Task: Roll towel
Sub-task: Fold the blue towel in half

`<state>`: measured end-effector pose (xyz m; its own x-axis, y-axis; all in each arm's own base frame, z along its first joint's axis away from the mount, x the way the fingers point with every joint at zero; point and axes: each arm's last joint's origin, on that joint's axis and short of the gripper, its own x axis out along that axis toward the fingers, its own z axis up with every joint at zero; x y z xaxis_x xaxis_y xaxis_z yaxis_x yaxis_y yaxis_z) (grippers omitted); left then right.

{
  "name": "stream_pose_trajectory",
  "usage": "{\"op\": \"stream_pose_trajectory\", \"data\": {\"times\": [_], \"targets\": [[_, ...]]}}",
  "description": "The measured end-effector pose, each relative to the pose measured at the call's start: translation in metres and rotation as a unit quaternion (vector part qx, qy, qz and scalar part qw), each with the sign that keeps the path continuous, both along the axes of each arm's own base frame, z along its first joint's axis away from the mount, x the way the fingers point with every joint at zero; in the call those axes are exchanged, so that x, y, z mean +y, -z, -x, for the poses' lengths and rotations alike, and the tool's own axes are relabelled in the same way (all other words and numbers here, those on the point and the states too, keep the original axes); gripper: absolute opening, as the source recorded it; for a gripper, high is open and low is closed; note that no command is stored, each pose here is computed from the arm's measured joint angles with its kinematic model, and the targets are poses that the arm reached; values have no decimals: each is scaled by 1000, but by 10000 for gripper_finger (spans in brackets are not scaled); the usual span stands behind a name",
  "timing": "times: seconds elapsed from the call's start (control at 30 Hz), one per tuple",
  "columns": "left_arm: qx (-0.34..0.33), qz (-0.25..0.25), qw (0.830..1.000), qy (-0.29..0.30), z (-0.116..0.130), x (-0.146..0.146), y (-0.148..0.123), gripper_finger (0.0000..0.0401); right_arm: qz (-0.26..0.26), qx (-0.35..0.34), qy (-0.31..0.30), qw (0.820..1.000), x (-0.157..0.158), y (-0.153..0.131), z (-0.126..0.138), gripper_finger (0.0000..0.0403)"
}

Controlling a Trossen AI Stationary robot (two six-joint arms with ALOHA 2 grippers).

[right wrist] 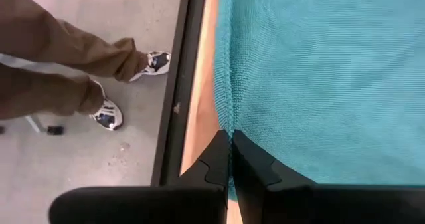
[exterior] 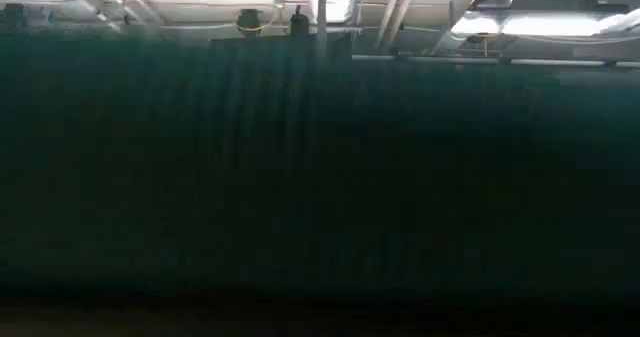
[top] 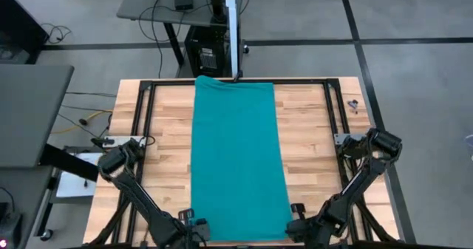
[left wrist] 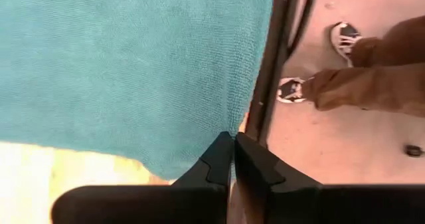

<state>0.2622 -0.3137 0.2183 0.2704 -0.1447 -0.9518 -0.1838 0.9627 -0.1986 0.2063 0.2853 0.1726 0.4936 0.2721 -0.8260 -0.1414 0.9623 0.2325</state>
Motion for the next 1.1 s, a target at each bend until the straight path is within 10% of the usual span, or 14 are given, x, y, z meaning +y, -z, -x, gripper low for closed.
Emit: {"op": "stream_pose_trajectory", "data": {"times": [0.43, 1.1], "targets": [[-49, 74, 995, -36, 7, 26, -65, 0, -97, -37, 57, 993, -28, -69, 7, 0], [-29, 248, 968, -32, 20, -30, -58, 0, -261, -38, 70, 962, 22, -67, 27, 0]]}}
